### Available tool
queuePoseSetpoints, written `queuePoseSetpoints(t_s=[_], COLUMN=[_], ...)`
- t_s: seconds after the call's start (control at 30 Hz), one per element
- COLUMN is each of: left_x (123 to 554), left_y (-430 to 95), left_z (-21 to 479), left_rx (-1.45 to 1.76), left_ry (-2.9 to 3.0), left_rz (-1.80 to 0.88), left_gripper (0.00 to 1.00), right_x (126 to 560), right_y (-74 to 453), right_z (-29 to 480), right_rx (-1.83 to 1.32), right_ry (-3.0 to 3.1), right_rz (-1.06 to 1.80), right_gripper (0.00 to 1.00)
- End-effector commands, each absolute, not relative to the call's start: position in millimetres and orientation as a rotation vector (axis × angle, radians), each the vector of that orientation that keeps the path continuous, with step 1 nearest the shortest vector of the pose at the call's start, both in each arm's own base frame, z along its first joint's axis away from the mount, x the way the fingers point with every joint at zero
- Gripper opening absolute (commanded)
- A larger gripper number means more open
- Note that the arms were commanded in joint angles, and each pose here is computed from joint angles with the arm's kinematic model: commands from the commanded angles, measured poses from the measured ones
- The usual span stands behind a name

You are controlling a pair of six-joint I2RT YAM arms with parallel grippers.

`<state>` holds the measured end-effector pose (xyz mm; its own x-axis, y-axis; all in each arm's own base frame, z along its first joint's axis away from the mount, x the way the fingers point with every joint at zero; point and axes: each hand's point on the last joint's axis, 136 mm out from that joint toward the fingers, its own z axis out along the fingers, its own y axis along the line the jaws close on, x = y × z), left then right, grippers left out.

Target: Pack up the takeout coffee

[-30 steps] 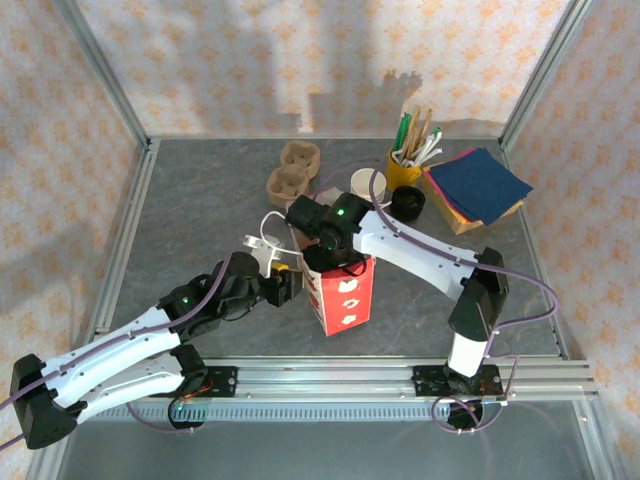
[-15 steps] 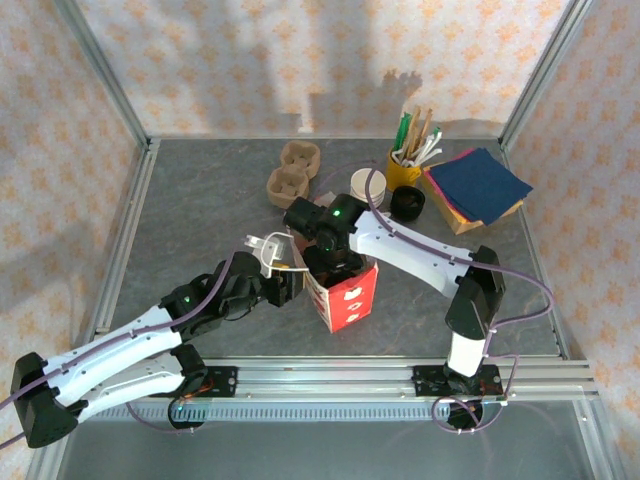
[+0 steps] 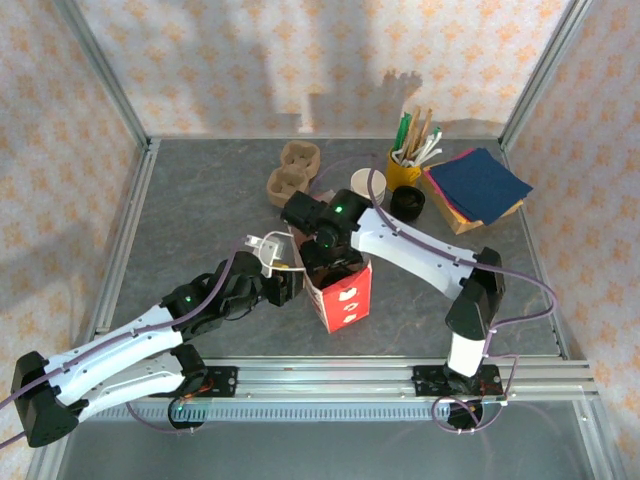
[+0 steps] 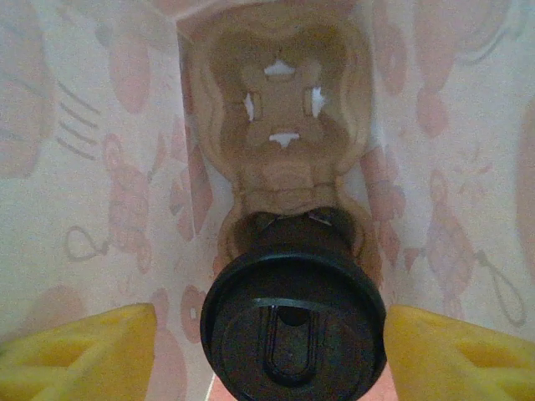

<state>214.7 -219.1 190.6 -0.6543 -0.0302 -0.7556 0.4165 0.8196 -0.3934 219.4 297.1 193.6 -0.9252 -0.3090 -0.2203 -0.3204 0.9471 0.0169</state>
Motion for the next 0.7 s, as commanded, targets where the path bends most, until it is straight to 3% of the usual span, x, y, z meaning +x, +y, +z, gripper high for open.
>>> queuePoseSetpoints(t_s=[0.0, 0.67], left_x=[217, 220], left_y=[-217, -219], left_z=[193, 197], left_rx=[0.289, 0.297], left_ry=[2.183, 2.18], left_rz=[-0.678, -0.657], left_gripper=[0.51, 0.51], right_x=[223, 242], right_y=[303, 308], right_z=[229, 345], right_rx=[-0.486, -0.389], right_ry=[2.787, 2.457], right_rz=[0.175, 0.431], right_gripper=[0.74, 0.76])
